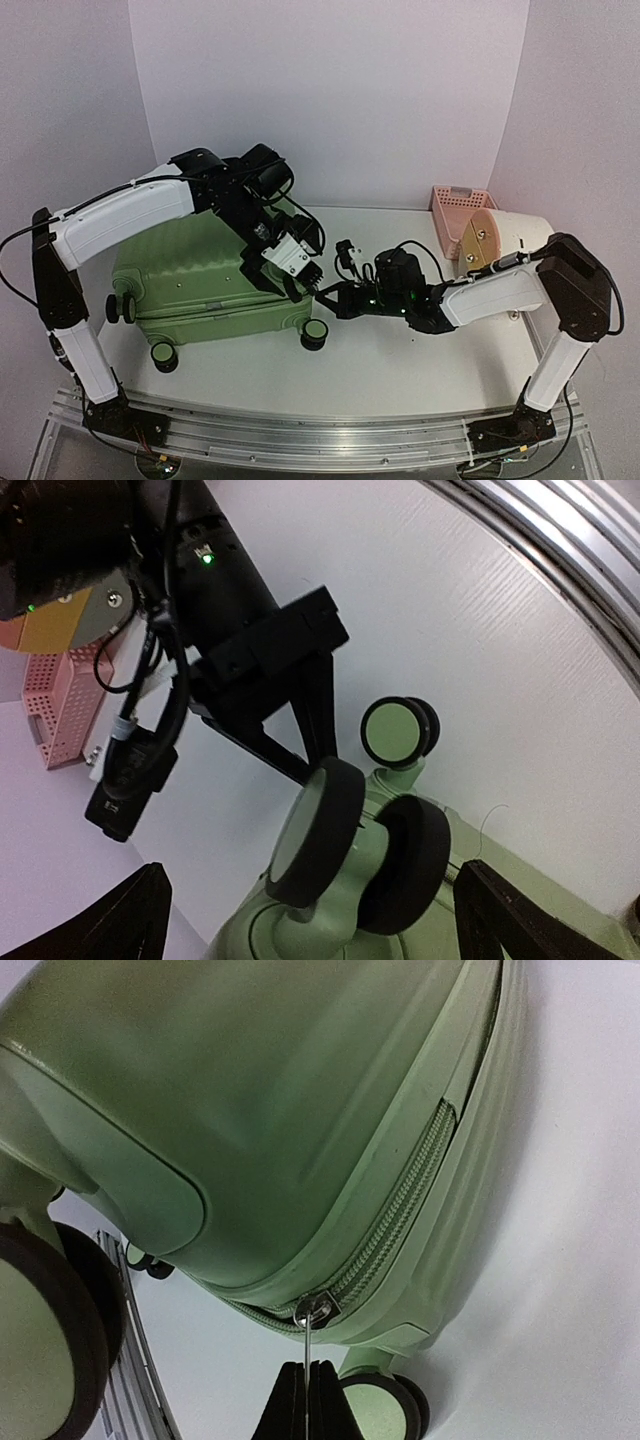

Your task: Open, take out, and arrange the luggage

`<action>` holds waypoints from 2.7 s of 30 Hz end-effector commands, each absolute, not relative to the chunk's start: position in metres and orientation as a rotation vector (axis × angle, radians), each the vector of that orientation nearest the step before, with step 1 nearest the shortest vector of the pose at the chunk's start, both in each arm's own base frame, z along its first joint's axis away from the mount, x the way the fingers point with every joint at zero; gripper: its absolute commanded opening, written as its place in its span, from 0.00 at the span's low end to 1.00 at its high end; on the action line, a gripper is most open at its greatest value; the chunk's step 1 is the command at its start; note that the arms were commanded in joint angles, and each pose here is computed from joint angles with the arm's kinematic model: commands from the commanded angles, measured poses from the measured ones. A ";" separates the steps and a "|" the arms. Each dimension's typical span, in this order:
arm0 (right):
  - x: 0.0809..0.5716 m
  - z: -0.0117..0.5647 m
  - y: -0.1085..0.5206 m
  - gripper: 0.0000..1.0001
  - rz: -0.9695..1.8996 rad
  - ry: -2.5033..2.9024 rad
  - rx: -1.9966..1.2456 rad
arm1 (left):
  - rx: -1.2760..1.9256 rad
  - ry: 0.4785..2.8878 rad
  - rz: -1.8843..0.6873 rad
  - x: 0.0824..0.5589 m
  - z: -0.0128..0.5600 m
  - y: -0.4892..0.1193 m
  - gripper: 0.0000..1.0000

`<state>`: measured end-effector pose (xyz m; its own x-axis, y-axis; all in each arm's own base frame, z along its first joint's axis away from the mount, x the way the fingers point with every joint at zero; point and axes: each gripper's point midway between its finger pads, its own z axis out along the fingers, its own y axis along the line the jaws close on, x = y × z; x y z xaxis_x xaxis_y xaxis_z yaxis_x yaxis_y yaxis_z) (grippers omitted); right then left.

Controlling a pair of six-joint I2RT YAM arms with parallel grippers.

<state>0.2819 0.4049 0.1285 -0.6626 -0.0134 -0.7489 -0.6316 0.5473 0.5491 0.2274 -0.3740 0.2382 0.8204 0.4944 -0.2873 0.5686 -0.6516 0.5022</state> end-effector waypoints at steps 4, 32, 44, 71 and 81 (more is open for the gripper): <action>0.282 0.223 0.427 0.00 1.339 1.755 -0.519 | 2.662 0.591 -0.064 0.224 0.201 -0.344 0.96; 0.416 0.220 0.383 0.00 0.741 1.734 -0.335 | 2.715 0.683 -0.273 0.187 0.221 -0.331 0.00; 0.470 0.211 0.414 0.00 0.951 1.597 -0.486 | 2.688 0.707 -0.306 0.187 0.224 -0.338 0.00; 0.465 0.206 0.286 0.68 0.646 1.867 -0.099 | 1.884 0.990 0.046 0.371 0.253 -0.465 0.00; 0.432 0.246 0.265 0.72 0.670 1.916 -0.039 | 1.513 1.050 0.127 0.448 0.283 -0.527 0.76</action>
